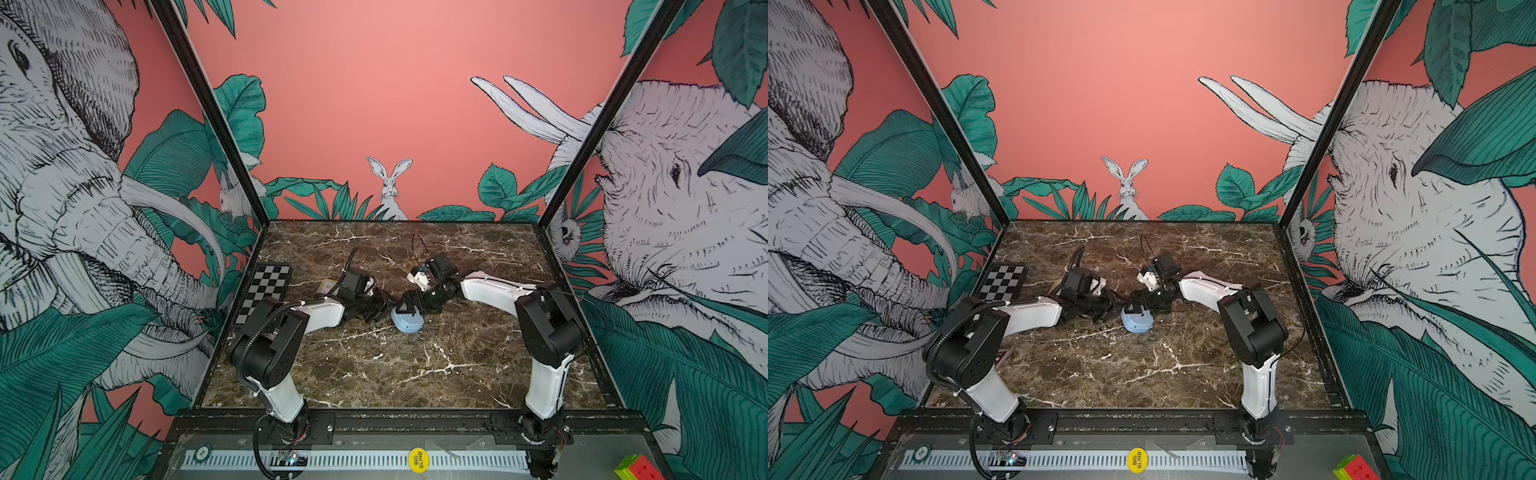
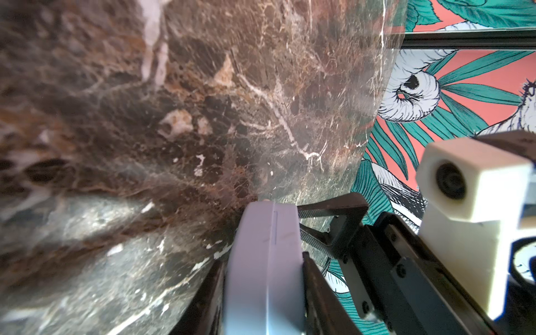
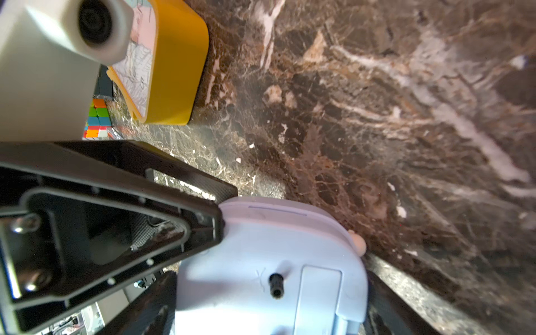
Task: Insert the battery into the alarm
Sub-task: Adjust the alarm at the center of the board.
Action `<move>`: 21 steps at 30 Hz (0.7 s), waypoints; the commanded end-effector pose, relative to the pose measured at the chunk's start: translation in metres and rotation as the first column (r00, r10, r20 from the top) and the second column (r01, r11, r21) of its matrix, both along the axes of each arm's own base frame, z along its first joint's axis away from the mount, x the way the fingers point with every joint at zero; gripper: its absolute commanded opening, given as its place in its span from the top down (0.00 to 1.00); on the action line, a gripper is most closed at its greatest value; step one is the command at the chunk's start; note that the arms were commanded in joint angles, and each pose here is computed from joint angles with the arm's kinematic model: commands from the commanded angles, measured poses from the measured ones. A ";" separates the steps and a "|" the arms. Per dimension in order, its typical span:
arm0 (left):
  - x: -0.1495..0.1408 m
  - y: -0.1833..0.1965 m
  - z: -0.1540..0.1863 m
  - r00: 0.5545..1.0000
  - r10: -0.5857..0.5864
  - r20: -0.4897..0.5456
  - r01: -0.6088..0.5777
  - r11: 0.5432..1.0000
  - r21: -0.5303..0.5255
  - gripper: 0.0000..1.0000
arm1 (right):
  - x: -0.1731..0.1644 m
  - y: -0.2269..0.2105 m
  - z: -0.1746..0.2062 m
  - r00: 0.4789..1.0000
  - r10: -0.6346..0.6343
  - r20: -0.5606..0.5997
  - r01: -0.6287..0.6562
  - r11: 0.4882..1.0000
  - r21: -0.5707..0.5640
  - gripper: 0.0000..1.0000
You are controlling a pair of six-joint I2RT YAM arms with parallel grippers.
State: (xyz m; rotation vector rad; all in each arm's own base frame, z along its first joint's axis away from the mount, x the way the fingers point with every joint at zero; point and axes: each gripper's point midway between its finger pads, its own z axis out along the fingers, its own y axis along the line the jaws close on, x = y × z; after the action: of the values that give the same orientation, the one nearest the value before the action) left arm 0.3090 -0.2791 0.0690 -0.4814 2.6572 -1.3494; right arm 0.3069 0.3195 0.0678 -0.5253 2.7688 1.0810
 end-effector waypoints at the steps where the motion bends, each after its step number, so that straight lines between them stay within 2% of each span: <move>1: -0.004 -0.003 0.012 1.000 -0.003 0.011 0.003 0.999 -0.032 0.74 | 0.014 0.004 0.020 0.994 -0.021 0.108 0.016 0.999 0.045 0.02; 8: -0.002 0.001 0.010 1.000 0.018 0.015 -0.017 1.000 -0.014 0.74 | 0.020 0.005 0.042 0.982 -0.049 0.181 0.031 0.994 0.102 0.02; 15: -0.001 0.002 0.011 1.000 0.028 0.013 -0.028 1.000 -0.008 0.75 | 0.018 -0.007 0.052 0.959 -0.055 0.278 0.029 0.995 0.096 0.01; 18: -0.002 0.003 0.012 0.999 0.034 0.012 -0.034 0.999 -0.002 0.75 | 0.019 -0.016 0.065 0.922 -0.057 0.382 0.025 0.996 0.088 0.02; 21: -0.002 0.005 0.012 0.999 0.040 0.010 -0.040 0.999 0.006 0.75 | 0.012 -0.027 0.086 0.857 -0.012 0.516 -0.023 0.998 0.061 0.01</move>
State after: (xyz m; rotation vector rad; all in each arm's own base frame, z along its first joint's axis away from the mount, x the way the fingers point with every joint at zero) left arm 0.3106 -0.2779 0.0704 -0.5104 2.6489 -1.3348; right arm 0.3106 0.2987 0.1227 -0.5987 2.4338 0.9708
